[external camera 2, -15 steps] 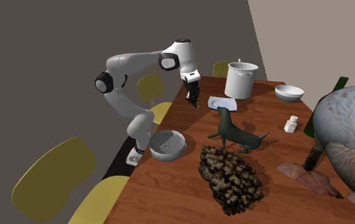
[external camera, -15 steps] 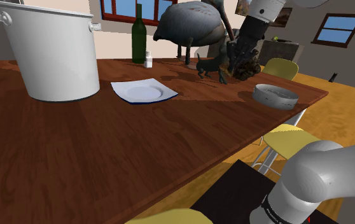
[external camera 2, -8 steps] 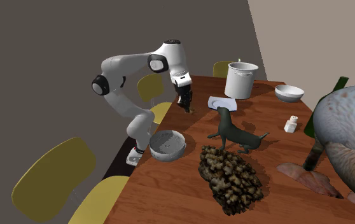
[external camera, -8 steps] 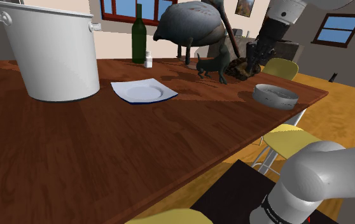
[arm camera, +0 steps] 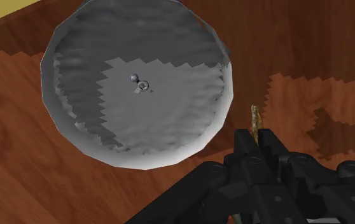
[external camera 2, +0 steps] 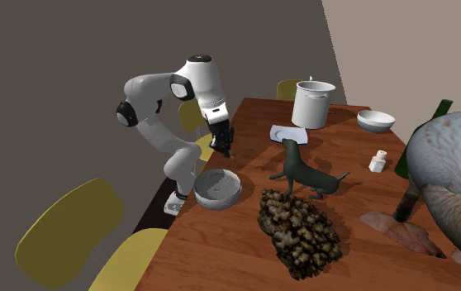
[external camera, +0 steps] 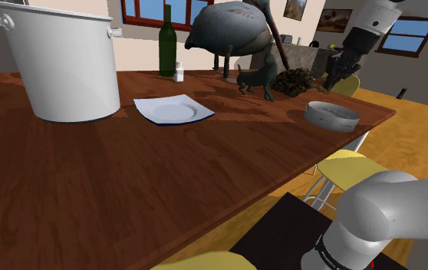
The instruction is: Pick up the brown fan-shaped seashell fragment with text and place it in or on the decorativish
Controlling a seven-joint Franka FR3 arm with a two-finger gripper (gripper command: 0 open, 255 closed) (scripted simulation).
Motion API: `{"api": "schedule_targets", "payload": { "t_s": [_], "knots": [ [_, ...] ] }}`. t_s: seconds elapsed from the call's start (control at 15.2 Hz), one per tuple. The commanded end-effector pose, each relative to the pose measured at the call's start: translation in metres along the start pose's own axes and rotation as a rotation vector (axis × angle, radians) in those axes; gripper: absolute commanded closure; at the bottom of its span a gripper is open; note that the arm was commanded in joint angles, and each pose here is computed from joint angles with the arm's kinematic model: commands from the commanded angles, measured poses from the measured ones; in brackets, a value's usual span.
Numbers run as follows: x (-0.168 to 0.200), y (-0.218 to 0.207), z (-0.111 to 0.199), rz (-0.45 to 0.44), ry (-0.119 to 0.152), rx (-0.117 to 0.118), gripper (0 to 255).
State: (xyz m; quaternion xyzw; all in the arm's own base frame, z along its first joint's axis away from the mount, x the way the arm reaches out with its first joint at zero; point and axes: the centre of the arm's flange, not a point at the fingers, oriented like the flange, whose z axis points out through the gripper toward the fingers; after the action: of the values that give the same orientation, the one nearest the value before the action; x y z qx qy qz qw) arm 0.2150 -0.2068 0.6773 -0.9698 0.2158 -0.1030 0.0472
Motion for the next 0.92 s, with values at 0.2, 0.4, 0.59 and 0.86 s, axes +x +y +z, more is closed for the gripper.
{"api": "schedule_targets", "payload": {
  "t_s": [0.2, 0.4, 0.59, 0.86],
  "knots": [
    [-0.003, 0.063, -0.009, -0.001, -0.001, -0.001, 255],
    [-0.006, 0.074, 0.000, -0.001, -0.001, -0.001, 255],
    [-0.009, 0.076, 0.015, -0.001, -0.001, -0.001, 255],
    [-0.012, 0.079, 0.036, -0.001, -0.001, -0.001, 255]
  ]
}}
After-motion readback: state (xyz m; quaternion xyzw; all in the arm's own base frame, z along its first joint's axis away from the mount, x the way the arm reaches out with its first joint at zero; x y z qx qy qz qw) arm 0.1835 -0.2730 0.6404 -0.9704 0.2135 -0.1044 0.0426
